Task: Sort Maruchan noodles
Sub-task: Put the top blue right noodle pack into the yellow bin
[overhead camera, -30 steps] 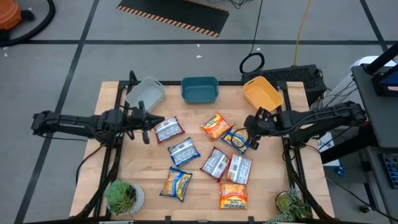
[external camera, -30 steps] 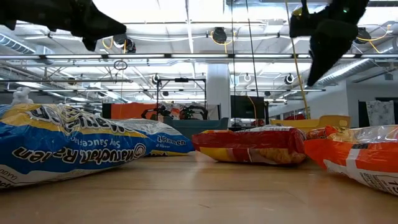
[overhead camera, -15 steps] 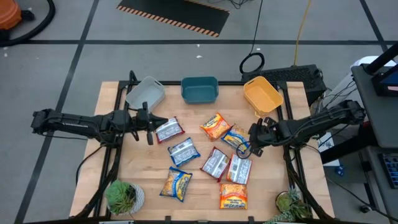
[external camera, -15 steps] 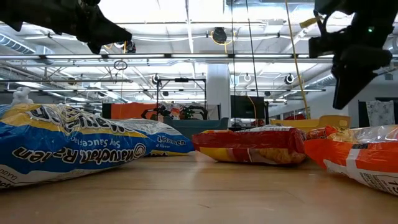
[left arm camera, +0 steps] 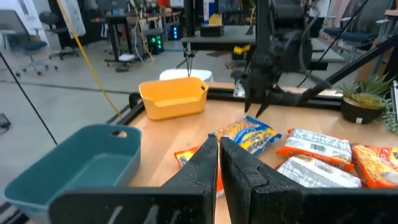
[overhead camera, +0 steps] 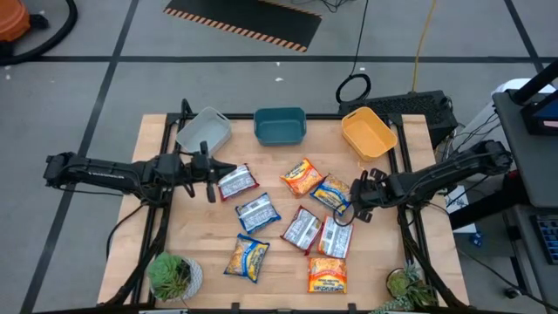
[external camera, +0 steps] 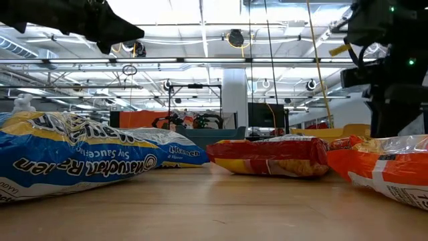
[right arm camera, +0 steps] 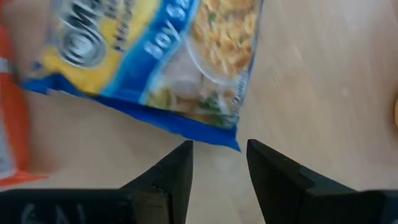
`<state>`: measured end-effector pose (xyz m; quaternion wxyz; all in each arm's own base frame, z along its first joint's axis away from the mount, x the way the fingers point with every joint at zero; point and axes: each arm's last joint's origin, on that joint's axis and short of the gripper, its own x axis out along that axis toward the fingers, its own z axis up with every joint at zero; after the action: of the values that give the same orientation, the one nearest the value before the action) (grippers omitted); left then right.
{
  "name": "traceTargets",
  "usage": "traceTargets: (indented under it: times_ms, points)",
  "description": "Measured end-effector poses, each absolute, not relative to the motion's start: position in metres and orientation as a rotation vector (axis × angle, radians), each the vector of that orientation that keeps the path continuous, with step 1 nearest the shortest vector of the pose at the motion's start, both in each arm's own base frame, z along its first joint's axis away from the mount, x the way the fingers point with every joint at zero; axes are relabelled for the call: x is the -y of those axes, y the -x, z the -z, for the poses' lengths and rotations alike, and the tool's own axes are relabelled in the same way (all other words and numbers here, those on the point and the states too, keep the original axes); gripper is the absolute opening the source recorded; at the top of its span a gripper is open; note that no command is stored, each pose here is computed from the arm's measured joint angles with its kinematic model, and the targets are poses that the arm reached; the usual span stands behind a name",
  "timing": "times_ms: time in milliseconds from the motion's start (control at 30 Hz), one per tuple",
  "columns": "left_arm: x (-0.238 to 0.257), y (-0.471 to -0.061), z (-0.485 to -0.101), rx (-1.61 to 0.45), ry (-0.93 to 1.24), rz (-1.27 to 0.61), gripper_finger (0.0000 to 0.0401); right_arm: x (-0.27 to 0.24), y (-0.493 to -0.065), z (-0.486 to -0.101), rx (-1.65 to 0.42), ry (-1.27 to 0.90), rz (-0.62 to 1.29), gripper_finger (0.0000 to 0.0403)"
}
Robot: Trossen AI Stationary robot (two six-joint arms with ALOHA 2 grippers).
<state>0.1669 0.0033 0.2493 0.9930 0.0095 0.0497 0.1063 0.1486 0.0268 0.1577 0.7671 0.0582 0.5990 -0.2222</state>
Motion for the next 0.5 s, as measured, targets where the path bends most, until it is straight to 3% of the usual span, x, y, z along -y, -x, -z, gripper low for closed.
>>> traceTargets:
  times_ms: [333, 500]
  points:
    - [-0.006, -0.167, -0.252, -0.071, -0.036, -0.228, 0.0077, -0.025, -0.146, -0.141, -1.250, -0.163, 0.491, 0.0187]
    - [-0.007, -0.167, -0.252, -0.075, 0.000, -0.237, 0.0096, -0.019, -0.144, -0.127, -1.227, -0.186, 0.467, 0.0187]
